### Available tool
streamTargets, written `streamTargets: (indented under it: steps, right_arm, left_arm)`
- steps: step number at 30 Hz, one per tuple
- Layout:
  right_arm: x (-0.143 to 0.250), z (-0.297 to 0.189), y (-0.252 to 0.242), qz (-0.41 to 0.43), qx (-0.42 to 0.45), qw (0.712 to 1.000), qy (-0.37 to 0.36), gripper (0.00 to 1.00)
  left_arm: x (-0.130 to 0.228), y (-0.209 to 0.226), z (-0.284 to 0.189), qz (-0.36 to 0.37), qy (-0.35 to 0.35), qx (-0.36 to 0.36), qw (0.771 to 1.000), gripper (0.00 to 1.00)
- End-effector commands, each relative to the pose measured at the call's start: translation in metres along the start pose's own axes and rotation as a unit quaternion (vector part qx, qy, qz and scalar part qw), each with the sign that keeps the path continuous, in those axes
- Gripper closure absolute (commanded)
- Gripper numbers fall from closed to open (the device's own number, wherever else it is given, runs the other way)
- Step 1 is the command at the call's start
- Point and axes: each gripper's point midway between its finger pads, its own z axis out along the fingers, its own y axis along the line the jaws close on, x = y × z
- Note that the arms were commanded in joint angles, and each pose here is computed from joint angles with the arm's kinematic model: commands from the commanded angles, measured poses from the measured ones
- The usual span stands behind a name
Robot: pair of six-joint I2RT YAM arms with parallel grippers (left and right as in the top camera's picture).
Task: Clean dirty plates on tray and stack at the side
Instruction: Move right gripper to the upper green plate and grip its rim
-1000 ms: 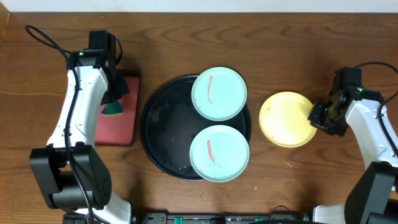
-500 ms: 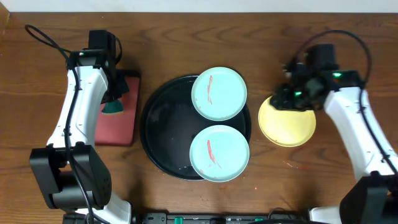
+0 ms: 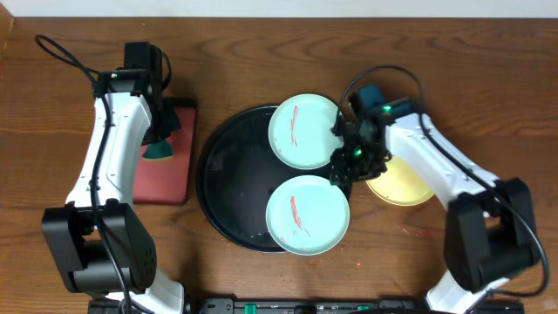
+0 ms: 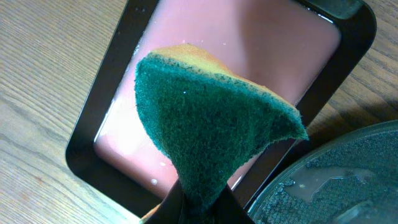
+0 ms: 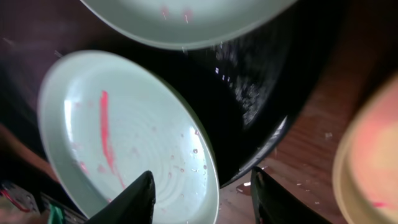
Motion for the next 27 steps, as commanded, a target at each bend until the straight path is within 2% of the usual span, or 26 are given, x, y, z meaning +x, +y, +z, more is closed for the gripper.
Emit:
streamTargets:
  steps: [1,6,14,18,23,27]
  right_arm:
    - [0.007,0.014,0.003,-0.006,0.000,1.000,0.031,0.55]
    - [0.016,0.024,0.006,-0.007,0.004,0.998,0.058,0.59]
    - [0.029,0.034,0.003,-0.007,0.026,0.997,0.077,0.79]
    - [0.029,0.037,0.008,-0.019,0.028,0.997,0.076,0.97]
    - [0.017,0.047,0.029,-0.052,0.025,0.997,0.047,0.99]
    - [-0.003,0.057,0.056,-0.055,0.020,0.998,-0.006,0.99]
  left_arm:
    - [-0.008,0.002,-0.010,-0.012,-0.016,0.003,1.000,0.93]
    - [-0.008,0.002,-0.010,-0.012,-0.016,0.003,1.000,0.93]
    - [-0.008,0.002,-0.010,-0.012,-0.016,0.003,1.000,0.92]
    - [-0.008,0.002,-0.010,-0.012,-0.016,0.004,1.000,0.93]
    - [-0.008,0.002,-0.010,-0.012,-0.016,0.004,1.000,0.93]
    - [-0.008,0.002,-0.010,-0.012,-0.016,0.004,1.000,0.93]
